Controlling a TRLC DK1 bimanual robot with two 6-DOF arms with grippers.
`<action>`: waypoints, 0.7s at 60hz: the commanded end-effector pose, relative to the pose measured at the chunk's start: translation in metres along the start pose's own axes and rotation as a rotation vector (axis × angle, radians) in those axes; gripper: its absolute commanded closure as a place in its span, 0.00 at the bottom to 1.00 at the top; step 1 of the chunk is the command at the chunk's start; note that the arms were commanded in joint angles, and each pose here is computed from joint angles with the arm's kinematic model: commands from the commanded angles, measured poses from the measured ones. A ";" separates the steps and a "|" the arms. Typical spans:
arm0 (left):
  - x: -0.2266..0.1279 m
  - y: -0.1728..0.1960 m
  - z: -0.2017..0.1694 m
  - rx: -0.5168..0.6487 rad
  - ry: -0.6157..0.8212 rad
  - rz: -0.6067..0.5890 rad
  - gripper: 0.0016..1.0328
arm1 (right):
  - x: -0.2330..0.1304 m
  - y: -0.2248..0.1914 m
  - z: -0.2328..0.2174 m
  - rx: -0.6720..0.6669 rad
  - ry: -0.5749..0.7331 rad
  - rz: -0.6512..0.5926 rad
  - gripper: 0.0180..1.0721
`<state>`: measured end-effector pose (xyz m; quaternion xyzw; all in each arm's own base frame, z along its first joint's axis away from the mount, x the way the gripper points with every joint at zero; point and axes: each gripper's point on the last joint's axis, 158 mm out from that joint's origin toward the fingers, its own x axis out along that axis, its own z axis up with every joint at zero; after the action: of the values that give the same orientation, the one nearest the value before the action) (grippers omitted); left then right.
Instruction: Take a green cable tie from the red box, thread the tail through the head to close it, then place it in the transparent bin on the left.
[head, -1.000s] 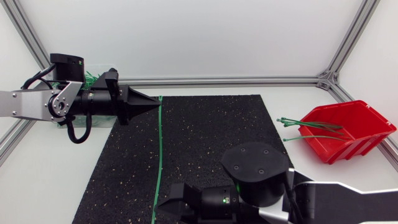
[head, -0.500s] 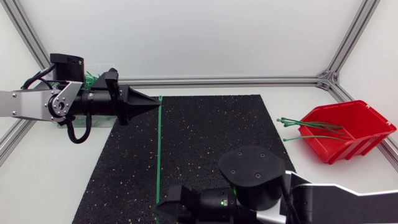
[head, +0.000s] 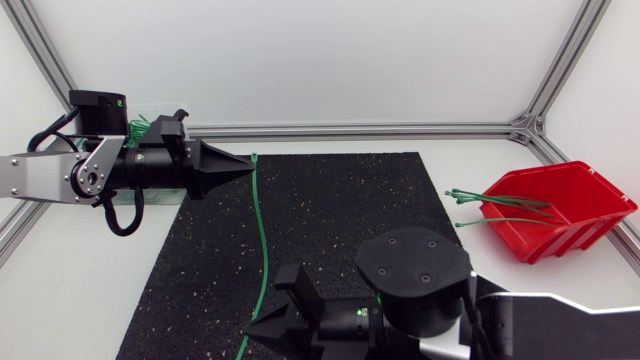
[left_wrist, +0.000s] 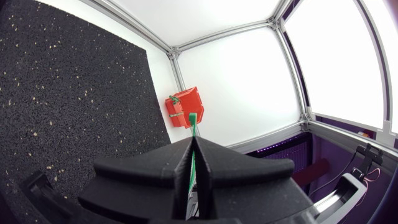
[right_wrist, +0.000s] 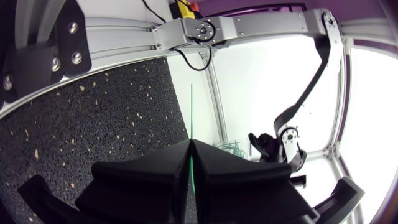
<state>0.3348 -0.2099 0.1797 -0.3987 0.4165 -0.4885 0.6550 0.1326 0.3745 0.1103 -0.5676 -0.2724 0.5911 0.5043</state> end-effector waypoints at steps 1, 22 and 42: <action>-0.004 -0.008 -0.011 0.047 0.001 -0.017 0.96 | -0.003 -0.018 0.000 0.178 0.005 -0.037 0.95; 0.010 -0.034 -0.053 0.206 0.039 -0.078 0.96 | -0.010 -0.028 -0.004 0.735 0.004 -0.039 0.95; 0.021 -0.032 -0.063 0.276 0.012 -0.059 0.96 | -0.043 -0.035 0.033 1.218 -0.144 0.229 0.95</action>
<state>0.2796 -0.2411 0.1836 -0.3241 0.3469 -0.5523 0.6853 0.1052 0.3543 0.1405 -0.2150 0.1094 0.7212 0.6493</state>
